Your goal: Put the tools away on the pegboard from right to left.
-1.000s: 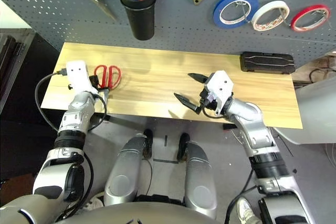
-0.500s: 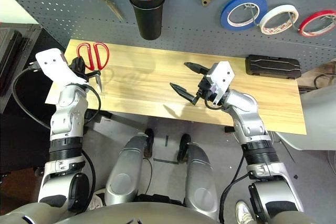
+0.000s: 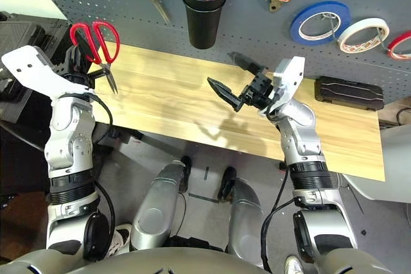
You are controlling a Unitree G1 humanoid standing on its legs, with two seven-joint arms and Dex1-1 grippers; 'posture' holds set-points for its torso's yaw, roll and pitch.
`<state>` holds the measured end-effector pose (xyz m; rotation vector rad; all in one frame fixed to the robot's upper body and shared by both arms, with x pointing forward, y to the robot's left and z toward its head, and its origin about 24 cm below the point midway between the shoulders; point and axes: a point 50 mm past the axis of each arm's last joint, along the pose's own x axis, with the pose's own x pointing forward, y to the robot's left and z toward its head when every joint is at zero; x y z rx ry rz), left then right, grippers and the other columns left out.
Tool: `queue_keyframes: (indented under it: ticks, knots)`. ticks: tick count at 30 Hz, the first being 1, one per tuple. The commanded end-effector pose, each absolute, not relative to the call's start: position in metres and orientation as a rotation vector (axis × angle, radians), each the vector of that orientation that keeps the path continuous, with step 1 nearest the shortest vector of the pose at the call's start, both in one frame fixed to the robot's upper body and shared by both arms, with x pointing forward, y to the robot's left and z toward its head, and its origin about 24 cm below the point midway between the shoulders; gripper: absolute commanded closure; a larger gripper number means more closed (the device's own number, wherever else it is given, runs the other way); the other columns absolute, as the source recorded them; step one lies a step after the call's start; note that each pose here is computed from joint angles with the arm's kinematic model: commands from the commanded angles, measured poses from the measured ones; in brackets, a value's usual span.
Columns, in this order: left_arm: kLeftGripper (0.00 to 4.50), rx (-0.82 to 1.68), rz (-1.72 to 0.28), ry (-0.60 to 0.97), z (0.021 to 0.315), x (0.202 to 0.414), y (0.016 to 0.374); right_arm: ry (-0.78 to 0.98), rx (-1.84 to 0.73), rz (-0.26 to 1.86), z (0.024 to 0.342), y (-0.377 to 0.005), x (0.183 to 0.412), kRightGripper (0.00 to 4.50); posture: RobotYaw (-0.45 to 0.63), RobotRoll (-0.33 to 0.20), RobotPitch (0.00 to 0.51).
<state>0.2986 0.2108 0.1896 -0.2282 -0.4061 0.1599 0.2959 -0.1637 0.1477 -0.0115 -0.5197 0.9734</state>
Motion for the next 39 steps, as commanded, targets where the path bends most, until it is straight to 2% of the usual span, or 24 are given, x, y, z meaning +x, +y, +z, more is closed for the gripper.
queue_keyframes:
  ticks: [1, 6, 18, 39]
  knots:
    - [4.48, -0.248, 0.070, -0.454, 0.205, 0.294, 0.200, -0.536, -0.021, 0.961, 0.149, -0.176, 0.290, 0.00, 0.39, 0.000, 0.266]
    - [4.48, -0.295, -0.026, -0.491, 0.222, 0.298, 0.187, -0.560, -0.020, 0.962, 0.151, -0.178, 0.288, 0.00, 0.38, 0.000, 0.257]
    - [4.48, -0.307, -0.127, -0.504, 0.240, 0.325, 0.176, -0.578, -0.024, 0.951, 0.151, -0.176, 0.286, 0.00, 0.35, 0.000, 0.235]
    - [4.48, -0.286, -0.182, -0.464, 0.238, 0.362, 0.163, -0.613, -0.012, 0.914, 0.154, -0.175, 0.279, 0.00, 0.28, 0.000, 0.227]
